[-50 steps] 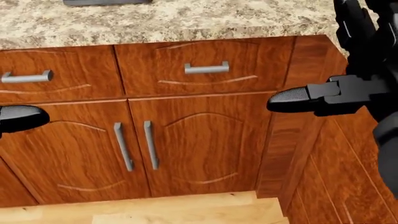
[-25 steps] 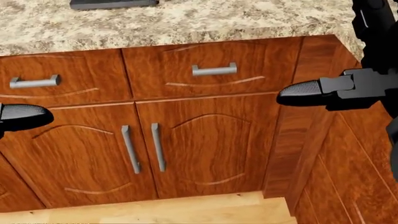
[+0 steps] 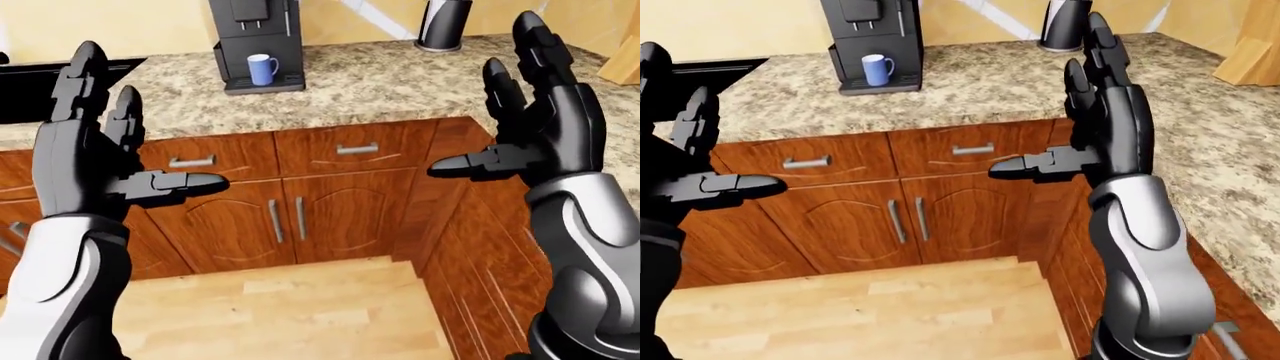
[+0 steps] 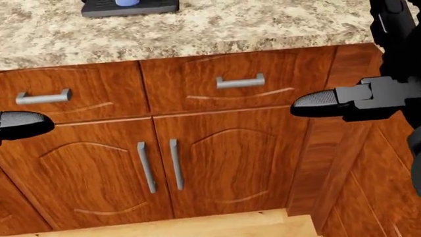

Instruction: Pick the mug from under the coffee machine dispenser and place it on the counter.

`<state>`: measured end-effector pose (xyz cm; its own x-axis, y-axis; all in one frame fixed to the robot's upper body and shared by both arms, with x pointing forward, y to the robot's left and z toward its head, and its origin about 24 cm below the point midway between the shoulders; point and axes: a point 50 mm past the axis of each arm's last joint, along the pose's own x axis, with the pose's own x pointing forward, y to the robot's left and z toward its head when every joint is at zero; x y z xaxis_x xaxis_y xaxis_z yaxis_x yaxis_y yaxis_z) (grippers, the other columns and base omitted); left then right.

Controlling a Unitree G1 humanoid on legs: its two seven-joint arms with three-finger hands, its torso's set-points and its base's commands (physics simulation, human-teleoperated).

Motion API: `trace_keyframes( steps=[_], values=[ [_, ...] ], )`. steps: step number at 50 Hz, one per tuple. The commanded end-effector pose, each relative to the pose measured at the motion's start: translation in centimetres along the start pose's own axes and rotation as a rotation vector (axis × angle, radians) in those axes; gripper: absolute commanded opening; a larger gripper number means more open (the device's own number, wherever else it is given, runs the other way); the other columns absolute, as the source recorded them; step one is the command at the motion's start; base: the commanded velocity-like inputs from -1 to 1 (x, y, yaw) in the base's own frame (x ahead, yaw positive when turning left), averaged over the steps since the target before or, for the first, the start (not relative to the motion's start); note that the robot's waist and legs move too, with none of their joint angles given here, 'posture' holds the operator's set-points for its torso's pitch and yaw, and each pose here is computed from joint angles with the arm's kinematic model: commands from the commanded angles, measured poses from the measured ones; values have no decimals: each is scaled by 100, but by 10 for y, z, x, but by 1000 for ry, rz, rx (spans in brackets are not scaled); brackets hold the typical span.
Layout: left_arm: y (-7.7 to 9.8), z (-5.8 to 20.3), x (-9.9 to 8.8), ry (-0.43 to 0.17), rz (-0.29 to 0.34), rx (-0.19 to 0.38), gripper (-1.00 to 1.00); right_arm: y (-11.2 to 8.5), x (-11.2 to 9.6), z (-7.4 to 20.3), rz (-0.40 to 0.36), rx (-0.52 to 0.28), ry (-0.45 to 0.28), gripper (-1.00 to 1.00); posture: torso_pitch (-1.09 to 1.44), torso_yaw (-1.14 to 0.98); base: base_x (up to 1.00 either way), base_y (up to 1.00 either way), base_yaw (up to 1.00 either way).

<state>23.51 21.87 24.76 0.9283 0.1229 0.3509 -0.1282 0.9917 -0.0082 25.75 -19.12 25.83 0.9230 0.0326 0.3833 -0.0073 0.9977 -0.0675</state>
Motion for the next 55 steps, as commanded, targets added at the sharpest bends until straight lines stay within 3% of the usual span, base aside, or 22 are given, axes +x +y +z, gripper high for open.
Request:
trace_keyframes(
  steps=[1,55],
  values=[
    [2,9,0,-56,14,10,100,2,1,11,15,-5,-60,100,0,0,22,20,0],
    [3,11,0,-59,18,18,100,3,0,15,17,-6,-72,100,0,0,26,20,0]
  ],
)
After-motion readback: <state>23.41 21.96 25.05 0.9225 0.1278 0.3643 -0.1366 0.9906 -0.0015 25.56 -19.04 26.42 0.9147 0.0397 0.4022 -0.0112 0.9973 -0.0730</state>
